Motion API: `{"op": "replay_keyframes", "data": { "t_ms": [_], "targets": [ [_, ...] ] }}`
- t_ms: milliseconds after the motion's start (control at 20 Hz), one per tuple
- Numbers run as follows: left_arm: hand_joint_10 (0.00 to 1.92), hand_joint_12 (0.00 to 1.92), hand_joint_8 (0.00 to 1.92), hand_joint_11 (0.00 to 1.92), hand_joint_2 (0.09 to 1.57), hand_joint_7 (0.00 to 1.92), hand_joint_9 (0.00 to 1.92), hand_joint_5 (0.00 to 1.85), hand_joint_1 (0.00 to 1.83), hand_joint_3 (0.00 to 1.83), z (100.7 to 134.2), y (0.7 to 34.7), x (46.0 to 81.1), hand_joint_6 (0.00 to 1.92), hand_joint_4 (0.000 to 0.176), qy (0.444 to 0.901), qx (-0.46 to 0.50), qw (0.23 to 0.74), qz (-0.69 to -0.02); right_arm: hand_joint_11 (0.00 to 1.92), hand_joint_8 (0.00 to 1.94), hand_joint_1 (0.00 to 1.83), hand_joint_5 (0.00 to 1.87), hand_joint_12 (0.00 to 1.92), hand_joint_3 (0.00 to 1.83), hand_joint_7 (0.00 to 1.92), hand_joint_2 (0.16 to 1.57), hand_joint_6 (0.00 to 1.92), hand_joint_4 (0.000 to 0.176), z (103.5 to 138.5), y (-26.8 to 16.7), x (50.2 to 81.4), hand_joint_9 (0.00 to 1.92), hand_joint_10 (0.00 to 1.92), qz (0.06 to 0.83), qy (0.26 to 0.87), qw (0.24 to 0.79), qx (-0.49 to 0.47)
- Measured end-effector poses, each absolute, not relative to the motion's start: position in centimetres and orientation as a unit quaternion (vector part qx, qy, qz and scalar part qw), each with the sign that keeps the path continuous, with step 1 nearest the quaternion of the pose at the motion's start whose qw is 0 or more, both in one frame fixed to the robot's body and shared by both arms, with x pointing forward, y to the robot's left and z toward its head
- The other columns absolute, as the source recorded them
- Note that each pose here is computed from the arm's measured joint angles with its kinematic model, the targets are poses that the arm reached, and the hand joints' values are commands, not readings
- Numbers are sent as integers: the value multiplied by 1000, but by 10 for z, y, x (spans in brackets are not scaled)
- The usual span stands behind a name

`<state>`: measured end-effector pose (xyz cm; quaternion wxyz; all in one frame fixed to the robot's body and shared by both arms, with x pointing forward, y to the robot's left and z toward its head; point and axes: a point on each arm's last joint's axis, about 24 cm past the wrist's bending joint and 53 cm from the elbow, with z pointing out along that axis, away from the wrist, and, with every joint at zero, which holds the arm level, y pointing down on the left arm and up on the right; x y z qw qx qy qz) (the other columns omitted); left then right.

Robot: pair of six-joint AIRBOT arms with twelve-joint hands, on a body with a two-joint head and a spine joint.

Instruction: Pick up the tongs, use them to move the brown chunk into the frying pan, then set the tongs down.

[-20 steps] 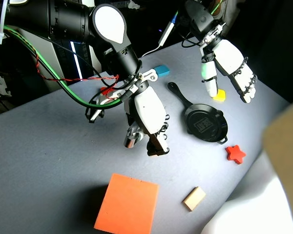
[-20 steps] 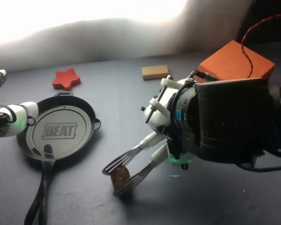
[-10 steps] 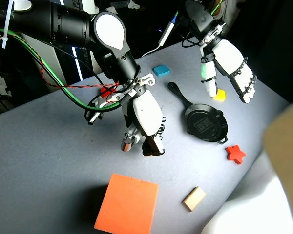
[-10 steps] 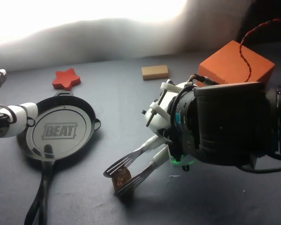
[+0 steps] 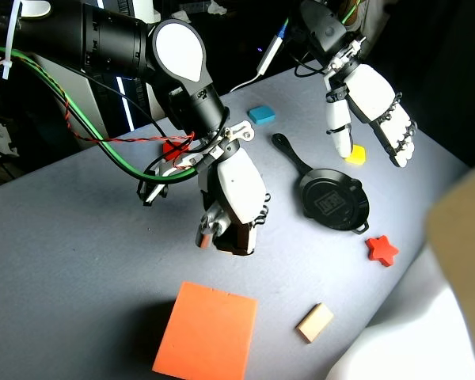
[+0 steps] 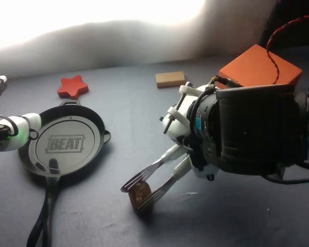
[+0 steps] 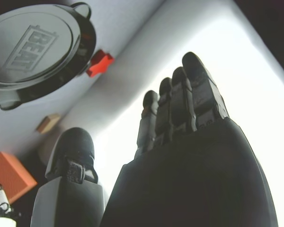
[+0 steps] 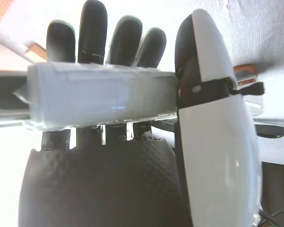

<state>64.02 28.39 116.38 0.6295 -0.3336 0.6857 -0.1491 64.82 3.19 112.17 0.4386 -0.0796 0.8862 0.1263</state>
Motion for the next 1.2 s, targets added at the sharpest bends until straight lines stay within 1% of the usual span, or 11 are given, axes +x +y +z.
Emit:
{"op": "replay_keyframes", "data": {
  "t_ms": [100,350,450,550,700,750,800,900,1000,1050,1200],
  "targets": [
    [1,611,2,0,1309,94,98,119,205,0,1164,284,640,3,32,686,-334,629,-149,629,975,1208,865,1600,1,1007,1146,1197,0,1123,32,649,1033,775,127,886,439,-78],
    [3,532,4,0,1318,93,88,116,159,1,1164,284,640,4,31,686,-334,630,-149,661,1003,1209,821,1631,1,1009,1156,1236,0,1150,32,658,1034,851,148,876,456,-46],
    [5,535,3,0,1318,96,97,121,172,0,1164,284,640,5,23,686,-334,630,-149,680,985,1215,838,1625,0,1028,1148,1202,0,1155,33,659,1044,871,155,875,457,-41],
    [7,600,6,0,1304,125,116,144,204,0,1164,284,640,7,27,686,-334,630,-149,690,974,1219,845,1633,0,1040,1142,1182,0,1157,36,657,1046,891,164,879,447,-33],
    [2,575,0,0,1317,116,113,139,144,4,1164,284,640,0,29,686,-334,630,-148,666,995,1214,842,1653,1,1022,1146,1194,0,1172,43,666,1026,908,187,872,452,-11],
    [2,592,0,0,1314,117,114,151,153,1,1164,285,641,4,29,685,-334,630,-148,651,936,1337,814,1668,5,1001,1138,1184,0,1178,46,671,923,1231,195,869,454,-4],
    [1,561,1,0,1320,107,103,137,154,3,1164,285,641,3,26,685,-334,631,-148,646,982,1238,835,1658,5,1018,1143,1196,0,1187,50,677,954,1064,208,864,459,1],
    [2,574,3,0,1317,116,106,137,176,0,1164,287,641,2,25,684,-335,631,-147,659,977,1215,851,1639,0,1027,1143,1190,0,1208,63,690,1012,915,239,851,467,18],
    [6,575,4,0,1314,121,115,127,173,0,1165,287,642,0,32,684,-334,632,-147,676,964,1218,851,1623,0,1039,1140,1183,0,1217,75,698,1030,889,249,846,472,17],
    [7,644,4,0,1314,126,125,144,169,0,1165,289,643,5,29,683,-335,632,-145,665,978,1216,840,1622,1,1031,1144,1197,0,1219,83,702,1025,882,254,843,473,15],
    [0,592,0,0,1318,105,104,122,154,0,1166,302,647,0,31,677,-343,637,-134,656,988,1214,842,1625,2,1022,1146,1199,0,1219,104,711,1024,882,268,840,471,14]
  ]
}}
